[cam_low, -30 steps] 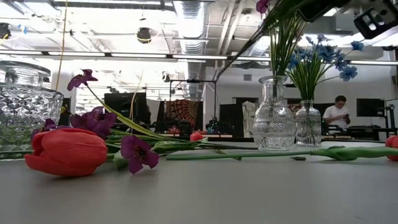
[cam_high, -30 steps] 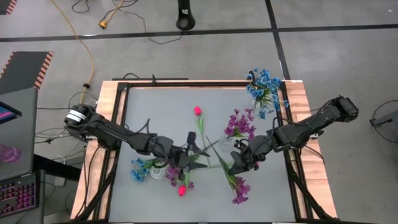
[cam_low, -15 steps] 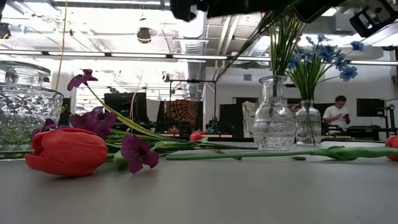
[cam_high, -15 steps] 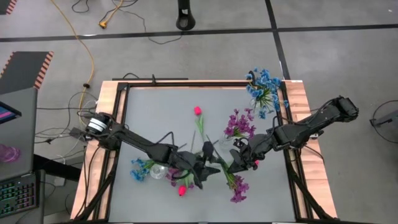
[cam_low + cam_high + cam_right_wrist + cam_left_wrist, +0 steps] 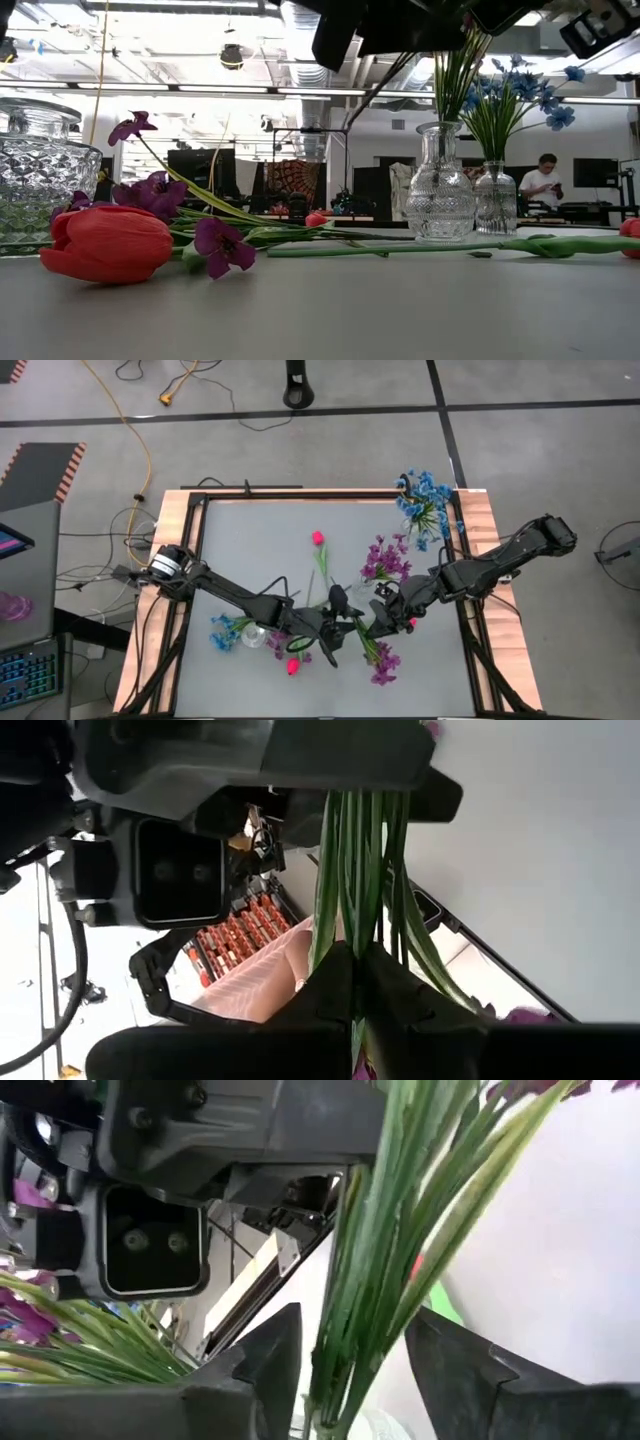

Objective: Sort flowers into vase by color
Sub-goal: Put the right violet flowers into the middle transparent vase

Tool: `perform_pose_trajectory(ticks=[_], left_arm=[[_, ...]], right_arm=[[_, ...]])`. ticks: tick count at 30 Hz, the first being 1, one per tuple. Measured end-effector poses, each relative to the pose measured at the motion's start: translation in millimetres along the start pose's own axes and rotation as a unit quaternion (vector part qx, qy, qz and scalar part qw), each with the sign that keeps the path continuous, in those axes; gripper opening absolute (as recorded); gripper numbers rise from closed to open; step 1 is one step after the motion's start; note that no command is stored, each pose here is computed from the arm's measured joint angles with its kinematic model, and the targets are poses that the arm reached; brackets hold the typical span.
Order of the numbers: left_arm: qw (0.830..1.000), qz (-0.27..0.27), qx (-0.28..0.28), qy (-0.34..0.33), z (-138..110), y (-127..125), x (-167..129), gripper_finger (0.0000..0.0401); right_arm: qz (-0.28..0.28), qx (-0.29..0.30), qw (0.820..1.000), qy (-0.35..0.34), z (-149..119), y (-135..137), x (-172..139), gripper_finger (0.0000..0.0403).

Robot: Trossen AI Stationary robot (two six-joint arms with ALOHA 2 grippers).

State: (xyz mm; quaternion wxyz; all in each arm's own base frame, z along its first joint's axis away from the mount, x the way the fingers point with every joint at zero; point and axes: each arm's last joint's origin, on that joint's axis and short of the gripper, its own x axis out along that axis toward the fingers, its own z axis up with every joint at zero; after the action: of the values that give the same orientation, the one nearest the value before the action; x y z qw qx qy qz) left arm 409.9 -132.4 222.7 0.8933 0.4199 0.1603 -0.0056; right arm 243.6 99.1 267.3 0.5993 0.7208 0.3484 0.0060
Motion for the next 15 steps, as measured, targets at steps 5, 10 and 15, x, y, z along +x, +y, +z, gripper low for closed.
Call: perform_pose_trajectory(ticks=[5, 10, 15], left_arm=[[1.000, -0.001, -0.001, 0.002, -0.3, -0.2, 0.0, 0.0096], [1.000, -0.002, -0.004, 0.002, -0.4, -0.3, -0.1, 0.0023], [1.000, -0.003, -0.005, 0.003, -0.4, -0.7, -0.2, 0.0013]], right_arm=[[0.000, -0.005, 1.000, 0.000, 0.0, 0.0, 0.0, 0.0041], [0.000, -0.005, 1.000, 0.000, 0.0, 0.0, 0.0, 0.0041], [0.002, -0.005, 1.000, 0.001, -0.1, 0.3, 0.0, 0.0041]])
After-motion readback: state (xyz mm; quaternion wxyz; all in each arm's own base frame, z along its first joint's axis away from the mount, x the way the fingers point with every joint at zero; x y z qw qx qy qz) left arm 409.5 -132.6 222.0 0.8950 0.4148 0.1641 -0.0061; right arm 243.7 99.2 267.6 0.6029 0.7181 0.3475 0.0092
